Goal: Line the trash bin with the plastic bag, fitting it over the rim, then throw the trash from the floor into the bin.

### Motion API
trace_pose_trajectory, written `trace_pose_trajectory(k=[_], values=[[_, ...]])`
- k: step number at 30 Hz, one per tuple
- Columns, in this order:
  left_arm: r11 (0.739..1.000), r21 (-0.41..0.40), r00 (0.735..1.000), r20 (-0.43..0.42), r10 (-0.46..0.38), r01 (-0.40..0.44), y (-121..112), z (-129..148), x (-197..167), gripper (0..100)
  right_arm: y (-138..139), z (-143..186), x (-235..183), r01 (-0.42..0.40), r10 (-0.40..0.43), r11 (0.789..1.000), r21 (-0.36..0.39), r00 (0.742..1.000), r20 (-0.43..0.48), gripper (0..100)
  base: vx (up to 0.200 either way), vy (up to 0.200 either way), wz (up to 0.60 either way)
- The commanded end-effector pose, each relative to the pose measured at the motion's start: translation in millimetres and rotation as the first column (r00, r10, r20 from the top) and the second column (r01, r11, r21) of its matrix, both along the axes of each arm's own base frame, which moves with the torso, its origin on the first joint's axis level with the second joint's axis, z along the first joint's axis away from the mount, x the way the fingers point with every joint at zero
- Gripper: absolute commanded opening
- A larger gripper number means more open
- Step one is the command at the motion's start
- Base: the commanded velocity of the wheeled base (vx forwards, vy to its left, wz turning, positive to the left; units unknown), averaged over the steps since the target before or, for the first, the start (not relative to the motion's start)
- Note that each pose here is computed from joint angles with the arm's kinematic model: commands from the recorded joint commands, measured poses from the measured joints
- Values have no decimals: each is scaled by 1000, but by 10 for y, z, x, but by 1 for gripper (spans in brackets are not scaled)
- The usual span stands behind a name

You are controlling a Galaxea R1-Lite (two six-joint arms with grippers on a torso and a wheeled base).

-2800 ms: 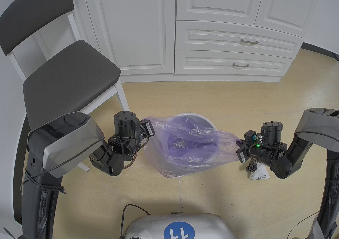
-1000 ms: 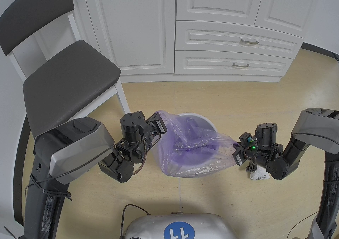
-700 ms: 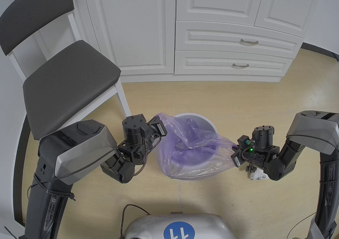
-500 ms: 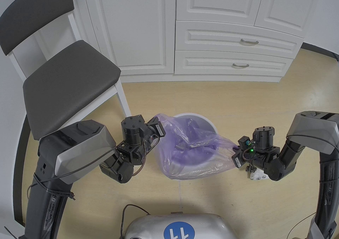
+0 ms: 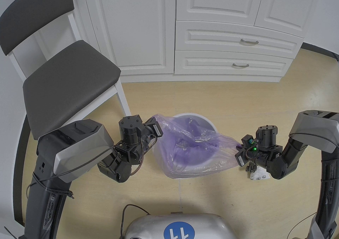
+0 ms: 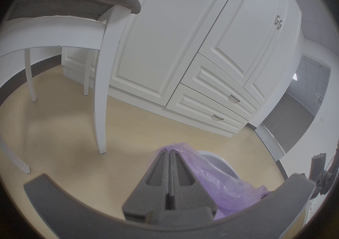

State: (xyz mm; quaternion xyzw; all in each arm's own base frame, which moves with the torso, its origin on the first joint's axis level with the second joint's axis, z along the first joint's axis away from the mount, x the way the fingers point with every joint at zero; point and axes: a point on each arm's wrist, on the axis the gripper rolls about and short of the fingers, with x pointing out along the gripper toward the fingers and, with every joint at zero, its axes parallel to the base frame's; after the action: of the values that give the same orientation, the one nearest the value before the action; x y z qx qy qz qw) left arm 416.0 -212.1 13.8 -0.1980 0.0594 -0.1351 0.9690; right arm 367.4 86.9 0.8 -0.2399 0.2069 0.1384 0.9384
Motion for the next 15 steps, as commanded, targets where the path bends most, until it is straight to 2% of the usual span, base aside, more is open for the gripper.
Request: trace_pose_trajectory(k=[1, 15], values=[[1000, 2, 1000, 1, 5, -5, 23, 2, 7, 0, -7, 7, 0, 0, 0, 1000, -2, 1000, 2, 0, 0, 0, 0], [1000, -1, 1000, 7, 3, -3, 22, 52, -6, 0, -26, 12, -6, 0, 0, 1000, -5, 1000, 2, 0, 0, 0, 0]])
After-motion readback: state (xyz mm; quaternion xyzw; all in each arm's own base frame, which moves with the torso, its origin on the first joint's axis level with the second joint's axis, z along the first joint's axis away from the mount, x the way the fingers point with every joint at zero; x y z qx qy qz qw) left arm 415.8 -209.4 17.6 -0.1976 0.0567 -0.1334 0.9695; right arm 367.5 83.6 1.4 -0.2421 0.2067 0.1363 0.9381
